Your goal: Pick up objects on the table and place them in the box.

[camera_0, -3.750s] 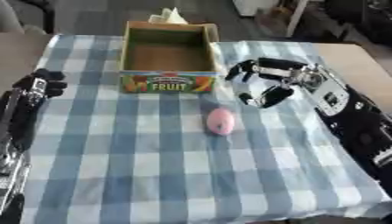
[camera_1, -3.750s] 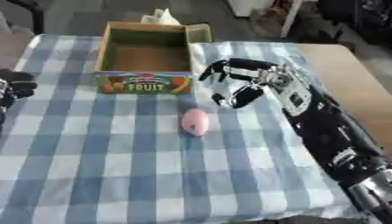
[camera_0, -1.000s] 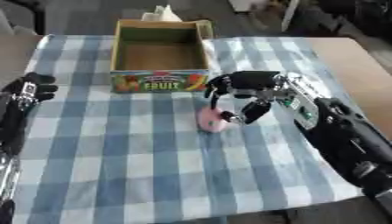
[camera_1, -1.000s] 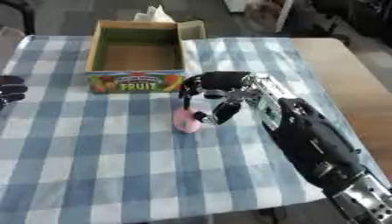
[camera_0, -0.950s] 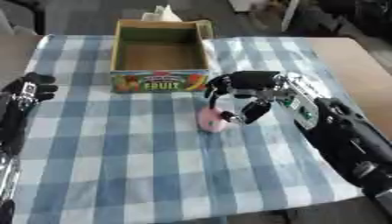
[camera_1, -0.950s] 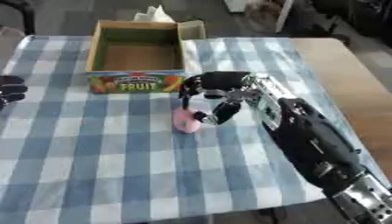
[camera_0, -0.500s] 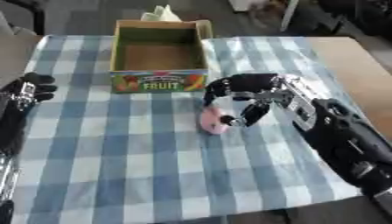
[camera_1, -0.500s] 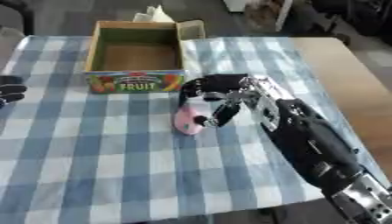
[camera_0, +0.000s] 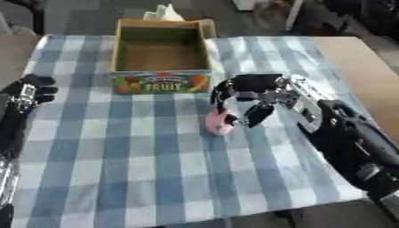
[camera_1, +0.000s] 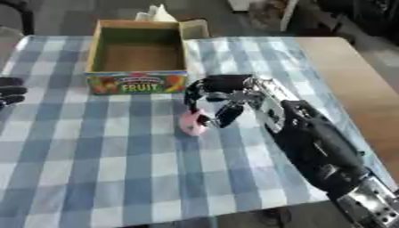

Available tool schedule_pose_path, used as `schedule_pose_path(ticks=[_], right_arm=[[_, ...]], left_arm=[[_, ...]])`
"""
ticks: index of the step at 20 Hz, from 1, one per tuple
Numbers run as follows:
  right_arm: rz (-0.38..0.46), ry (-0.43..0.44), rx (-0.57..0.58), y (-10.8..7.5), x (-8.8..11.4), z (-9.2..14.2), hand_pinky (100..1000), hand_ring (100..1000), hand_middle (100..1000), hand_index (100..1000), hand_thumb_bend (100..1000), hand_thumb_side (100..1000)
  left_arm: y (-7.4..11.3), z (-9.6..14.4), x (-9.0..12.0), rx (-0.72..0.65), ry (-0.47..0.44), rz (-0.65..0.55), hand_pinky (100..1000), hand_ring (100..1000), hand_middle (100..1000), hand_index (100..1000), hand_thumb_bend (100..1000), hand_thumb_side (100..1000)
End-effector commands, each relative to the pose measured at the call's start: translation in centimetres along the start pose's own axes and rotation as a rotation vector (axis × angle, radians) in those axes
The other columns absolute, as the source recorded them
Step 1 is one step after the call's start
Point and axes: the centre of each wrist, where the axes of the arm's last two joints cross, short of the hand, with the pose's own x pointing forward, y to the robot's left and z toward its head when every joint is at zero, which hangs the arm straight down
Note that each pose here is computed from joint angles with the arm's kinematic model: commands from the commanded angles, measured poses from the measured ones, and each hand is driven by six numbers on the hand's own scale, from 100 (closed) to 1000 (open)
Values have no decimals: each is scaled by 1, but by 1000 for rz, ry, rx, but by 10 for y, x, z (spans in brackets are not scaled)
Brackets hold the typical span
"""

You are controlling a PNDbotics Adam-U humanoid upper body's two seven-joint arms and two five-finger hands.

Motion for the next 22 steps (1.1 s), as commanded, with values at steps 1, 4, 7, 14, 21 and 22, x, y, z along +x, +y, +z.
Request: schedule_pose_path(ticks=[1, 4, 7, 14, 21, 22], right_arm=[[113, -80, 7, -23, -6, 13, 777, 799, 673, 300, 100, 100], [143, -43, -77, -40, -11, 20, 784, 798, 678, 302, 100, 100], [194, 7, -171, -71, -16, 27, 790, 797, 683, 306, 100, 100], [262, 148, -331, -123, -21, 18, 801, 789, 690, 310, 100, 100], [324, 294, -363, -128, -20, -22, 805, 786, 695, 322, 100, 100], [326, 324, -366, -125, -20, -27, 805, 786, 694, 322, 100, 100]], left_arm=[[7, -3, 6, 2, -21, -23, 786, 738, 700, 710, 100, 815], [7, -3, 6, 3, -20, -23, 786, 738, 700, 710, 100, 816], [6, -3, 7, 1, -22, -20, 786, 739, 701, 710, 100, 815], [1, -7, 10, -19, -44, -5, 786, 740, 702, 711, 100, 812], [-7, -18, 21, -51, -92, 16, 785, 740, 702, 710, 100, 809], [-8, -19, 23, -55, -97, 18, 785, 740, 702, 710, 100, 809]])
